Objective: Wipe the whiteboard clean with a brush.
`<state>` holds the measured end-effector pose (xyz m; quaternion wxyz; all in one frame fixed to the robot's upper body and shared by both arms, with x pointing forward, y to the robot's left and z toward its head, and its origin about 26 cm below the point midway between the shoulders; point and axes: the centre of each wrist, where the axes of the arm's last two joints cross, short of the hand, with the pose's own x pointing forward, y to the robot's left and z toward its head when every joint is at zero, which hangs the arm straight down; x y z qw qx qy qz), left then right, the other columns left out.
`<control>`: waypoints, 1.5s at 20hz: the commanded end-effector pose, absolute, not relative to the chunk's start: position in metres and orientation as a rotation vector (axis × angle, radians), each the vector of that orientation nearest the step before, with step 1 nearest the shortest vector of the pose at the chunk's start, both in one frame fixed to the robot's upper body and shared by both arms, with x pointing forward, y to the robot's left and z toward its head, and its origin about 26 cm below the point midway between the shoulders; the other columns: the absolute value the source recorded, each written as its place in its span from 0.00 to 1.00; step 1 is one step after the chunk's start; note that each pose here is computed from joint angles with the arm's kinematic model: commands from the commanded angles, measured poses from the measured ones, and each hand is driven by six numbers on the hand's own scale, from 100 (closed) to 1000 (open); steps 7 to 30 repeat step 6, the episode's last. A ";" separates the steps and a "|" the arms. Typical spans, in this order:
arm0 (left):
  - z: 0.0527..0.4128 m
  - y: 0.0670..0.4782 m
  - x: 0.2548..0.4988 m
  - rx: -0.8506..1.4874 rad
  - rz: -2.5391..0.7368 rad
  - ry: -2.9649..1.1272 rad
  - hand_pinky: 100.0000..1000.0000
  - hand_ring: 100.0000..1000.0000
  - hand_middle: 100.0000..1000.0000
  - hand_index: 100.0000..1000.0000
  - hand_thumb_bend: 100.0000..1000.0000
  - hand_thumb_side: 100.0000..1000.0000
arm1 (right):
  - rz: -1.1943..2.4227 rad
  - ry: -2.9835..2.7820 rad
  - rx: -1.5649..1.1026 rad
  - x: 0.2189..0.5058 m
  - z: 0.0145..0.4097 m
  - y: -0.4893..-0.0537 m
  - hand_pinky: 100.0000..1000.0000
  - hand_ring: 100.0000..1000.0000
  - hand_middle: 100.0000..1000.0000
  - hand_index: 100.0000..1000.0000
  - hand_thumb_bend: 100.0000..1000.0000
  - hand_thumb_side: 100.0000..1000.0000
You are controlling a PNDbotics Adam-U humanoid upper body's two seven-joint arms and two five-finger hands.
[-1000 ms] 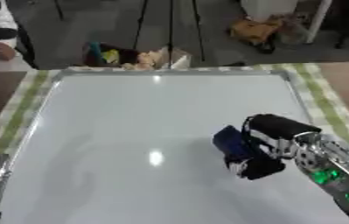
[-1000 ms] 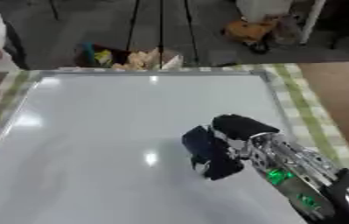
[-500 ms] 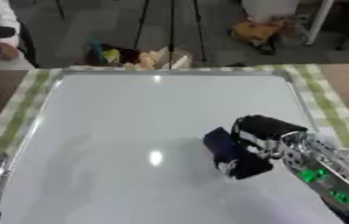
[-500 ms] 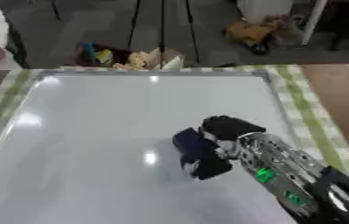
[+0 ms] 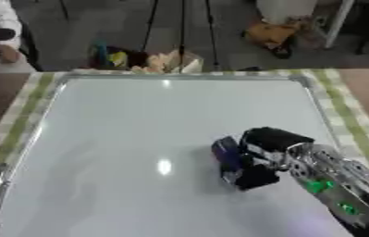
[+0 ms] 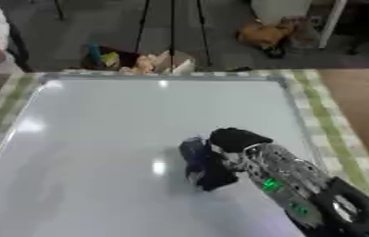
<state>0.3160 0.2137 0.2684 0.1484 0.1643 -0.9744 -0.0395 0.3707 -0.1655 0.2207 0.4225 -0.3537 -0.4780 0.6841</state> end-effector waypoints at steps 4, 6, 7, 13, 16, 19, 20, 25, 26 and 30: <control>0.275 0.212 0.312 0.461 -0.125 -2.830 0.63 0.78 0.76 0.71 0.02 1.00 | 1.727 -1.218 -0.932 0.369 0.236 -0.168 0.52 0.69 0.43 0.65 0.03 0.69; 0.275 0.212 0.312 0.461 -0.124 -2.829 0.63 0.78 0.76 0.71 0.02 1.00 | 1.740 -1.213 -0.927 0.368 0.235 -0.168 0.54 0.72 0.46 0.71 0.09 0.64; 0.275 0.212 0.312 0.461 -0.124 -2.829 0.63 0.78 0.76 0.71 0.02 1.00 | 1.740 -1.213 -0.927 0.368 0.235 -0.168 0.54 0.72 0.46 0.71 0.09 0.64; 0.275 0.212 0.312 0.461 -0.124 -2.829 0.63 0.78 0.76 0.71 0.02 1.00 | 1.740 -1.213 -0.927 0.368 0.235 -0.168 0.54 0.72 0.46 0.71 0.09 0.64; 0.275 0.212 0.312 0.461 -0.124 -2.829 0.63 0.78 0.76 0.71 0.02 1.00 | 1.740 -1.213 -0.927 0.368 0.235 -0.168 0.54 0.72 0.46 0.71 0.09 0.64; 0.275 0.212 0.312 0.461 -0.124 -2.829 0.63 0.78 0.76 0.71 0.02 1.00 | 1.740 -1.213 -0.927 0.368 0.235 -0.168 0.54 0.72 0.46 0.71 0.09 0.64; 0.275 0.212 0.312 0.461 -0.124 -2.829 0.63 0.78 0.76 0.71 0.02 1.00 | 1.740 -1.213 -0.927 0.368 0.235 -0.168 0.54 0.72 0.46 0.71 0.09 0.64; 0.275 0.212 0.312 0.461 -0.124 -2.829 0.63 0.78 0.76 0.71 0.02 1.00 | 1.740 -1.213 -0.927 0.368 0.235 -0.168 0.54 0.72 0.46 0.71 0.09 0.64; 0.275 0.212 0.312 0.461 -0.124 -2.829 0.63 0.78 0.76 0.71 0.02 1.00 | 1.740 -1.213 -0.927 0.368 0.235 -0.168 0.54 0.72 0.46 0.71 0.09 0.64; 0.275 0.212 0.312 0.461 -0.124 -2.829 0.63 0.78 0.76 0.71 0.02 1.00 | 1.740 -1.213 -0.927 0.368 0.235 -0.168 0.54 0.72 0.46 0.71 0.09 0.64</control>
